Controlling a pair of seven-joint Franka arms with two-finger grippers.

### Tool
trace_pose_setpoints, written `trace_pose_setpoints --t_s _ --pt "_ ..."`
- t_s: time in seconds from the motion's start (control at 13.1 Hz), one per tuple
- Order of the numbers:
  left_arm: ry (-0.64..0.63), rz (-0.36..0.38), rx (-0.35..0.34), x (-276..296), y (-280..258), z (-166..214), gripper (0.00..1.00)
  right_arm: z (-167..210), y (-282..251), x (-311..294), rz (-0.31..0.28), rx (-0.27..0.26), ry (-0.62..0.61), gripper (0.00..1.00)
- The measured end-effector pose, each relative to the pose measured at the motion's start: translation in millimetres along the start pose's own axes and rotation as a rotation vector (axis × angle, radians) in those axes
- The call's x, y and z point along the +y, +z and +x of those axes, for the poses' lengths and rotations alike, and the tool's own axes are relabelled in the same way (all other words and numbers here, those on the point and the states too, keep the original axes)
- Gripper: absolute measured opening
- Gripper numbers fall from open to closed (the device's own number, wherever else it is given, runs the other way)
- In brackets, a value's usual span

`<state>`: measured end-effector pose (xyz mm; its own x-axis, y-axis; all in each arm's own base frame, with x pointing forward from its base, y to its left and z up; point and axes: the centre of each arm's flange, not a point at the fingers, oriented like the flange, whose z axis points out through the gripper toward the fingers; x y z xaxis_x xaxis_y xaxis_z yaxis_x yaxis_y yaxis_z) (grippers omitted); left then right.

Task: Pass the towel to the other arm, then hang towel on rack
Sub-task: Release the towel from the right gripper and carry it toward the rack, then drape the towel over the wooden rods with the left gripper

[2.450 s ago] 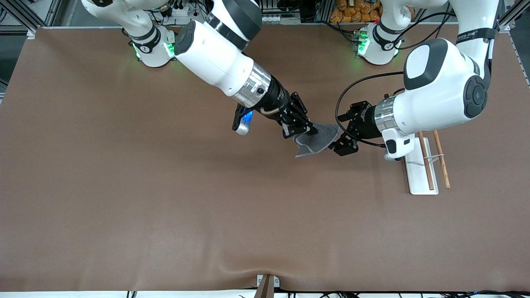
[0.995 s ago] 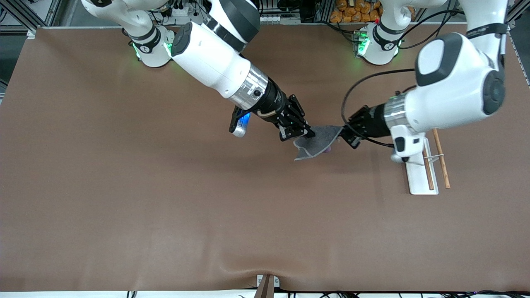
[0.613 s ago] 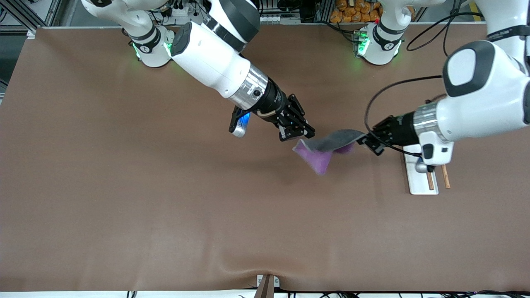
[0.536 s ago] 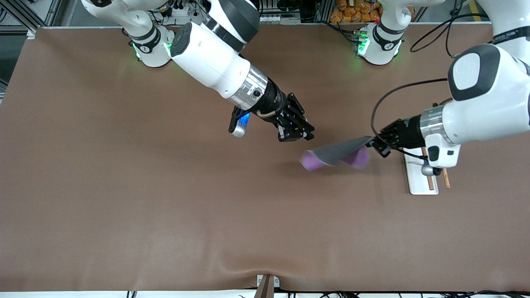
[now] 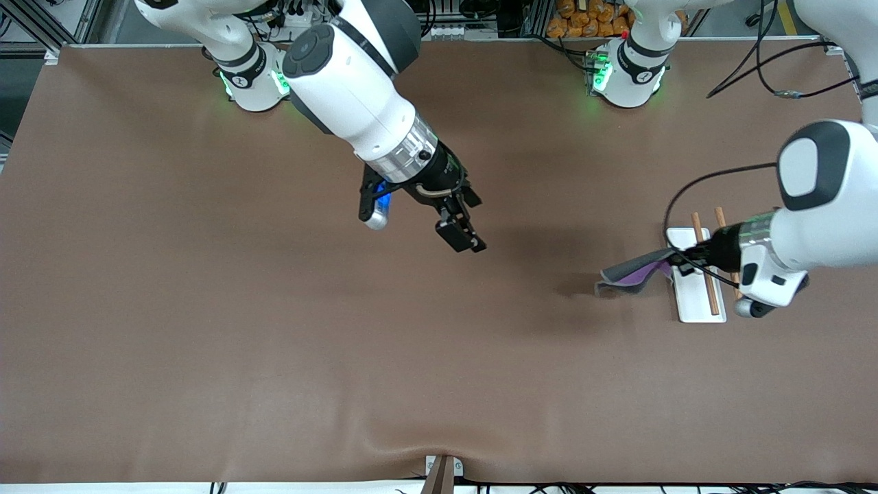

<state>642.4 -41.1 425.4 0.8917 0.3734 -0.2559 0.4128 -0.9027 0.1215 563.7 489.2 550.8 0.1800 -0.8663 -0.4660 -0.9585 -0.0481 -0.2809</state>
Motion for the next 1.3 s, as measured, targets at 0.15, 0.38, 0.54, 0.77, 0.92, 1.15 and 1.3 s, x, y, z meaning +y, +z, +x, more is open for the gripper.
trace_pose_setpoints --t_s 0.15,0.38,0.54,0.77,0.92,1.15,1.3 --pt "0.072 0.009 -0.008 -33 6 20 0.02 10 -14 -7 0.003 0.024 0.006 1.0" --pt "0.164 -0.008 -0.008 -85 2 42 0.02 38 -40 -22 -0.019 0.072 -0.03 1.0" --pt "0.24 -0.021 0.002 -119 -5 52 0.02 45 -48 -18 -0.085 0.106 -0.185 1.0" --pt "0.352 -0.042 -0.028 -174 -13 58 0.02 65 -63 -13 -0.213 0.154 -0.406 1.0" --pt "0.416 -0.059 -0.042 -207 -17 60 0.02 97 -86 -18 -0.319 0.167 -0.581 1.0" --pt "0.45 -0.077 -0.041 -241 -21 61 0.02 158 -127 -33 -0.428 0.14 -0.825 1.0" --pt "0.45 -0.081 -0.042 -248 -21 62 0.02 198 -152 -44 -0.465 0.123 -0.98 1.0"
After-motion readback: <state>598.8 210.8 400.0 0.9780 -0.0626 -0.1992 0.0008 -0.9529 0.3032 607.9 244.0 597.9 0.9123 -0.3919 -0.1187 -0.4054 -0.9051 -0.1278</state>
